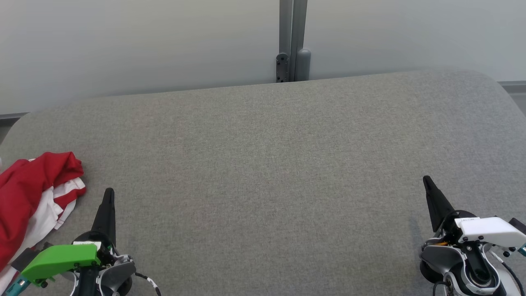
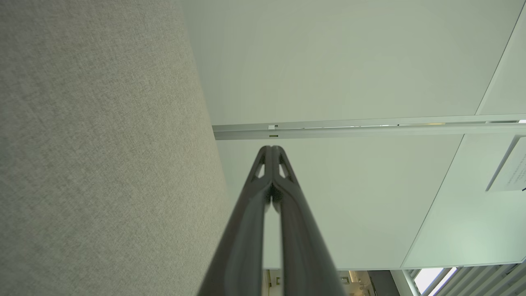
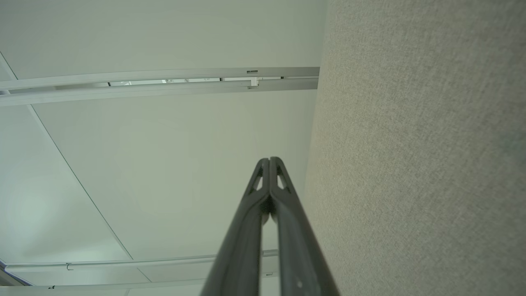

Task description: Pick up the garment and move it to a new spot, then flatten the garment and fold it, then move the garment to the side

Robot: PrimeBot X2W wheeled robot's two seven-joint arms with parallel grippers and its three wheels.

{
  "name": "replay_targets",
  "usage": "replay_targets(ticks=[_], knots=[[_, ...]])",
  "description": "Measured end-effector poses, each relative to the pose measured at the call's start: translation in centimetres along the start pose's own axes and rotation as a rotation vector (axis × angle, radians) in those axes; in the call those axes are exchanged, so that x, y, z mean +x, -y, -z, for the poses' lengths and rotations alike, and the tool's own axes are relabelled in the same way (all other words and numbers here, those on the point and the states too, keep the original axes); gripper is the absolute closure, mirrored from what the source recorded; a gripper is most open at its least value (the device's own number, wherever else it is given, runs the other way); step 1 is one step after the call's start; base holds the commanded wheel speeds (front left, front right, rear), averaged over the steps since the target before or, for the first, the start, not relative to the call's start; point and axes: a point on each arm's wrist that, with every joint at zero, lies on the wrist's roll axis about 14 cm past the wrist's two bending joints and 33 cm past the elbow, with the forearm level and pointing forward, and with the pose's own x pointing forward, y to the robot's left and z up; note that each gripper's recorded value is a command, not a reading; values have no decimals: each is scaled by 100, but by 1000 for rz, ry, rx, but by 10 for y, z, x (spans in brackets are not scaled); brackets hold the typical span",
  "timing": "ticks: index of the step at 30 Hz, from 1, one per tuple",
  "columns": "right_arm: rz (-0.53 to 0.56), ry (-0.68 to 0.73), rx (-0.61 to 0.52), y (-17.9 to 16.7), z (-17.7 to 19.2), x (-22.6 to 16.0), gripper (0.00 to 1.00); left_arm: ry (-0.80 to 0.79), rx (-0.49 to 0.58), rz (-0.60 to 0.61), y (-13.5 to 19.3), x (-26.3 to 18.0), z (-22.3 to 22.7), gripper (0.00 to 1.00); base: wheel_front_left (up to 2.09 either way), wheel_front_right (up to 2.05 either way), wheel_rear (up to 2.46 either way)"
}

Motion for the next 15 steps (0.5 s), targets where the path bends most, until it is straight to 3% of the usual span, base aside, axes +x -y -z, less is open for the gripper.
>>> replay_targets(ticks=[15], knots=[[0, 0, 0, 0, 0, 0, 100, 0, 0, 0, 0, 0, 0, 100, 0, 0, 0]])
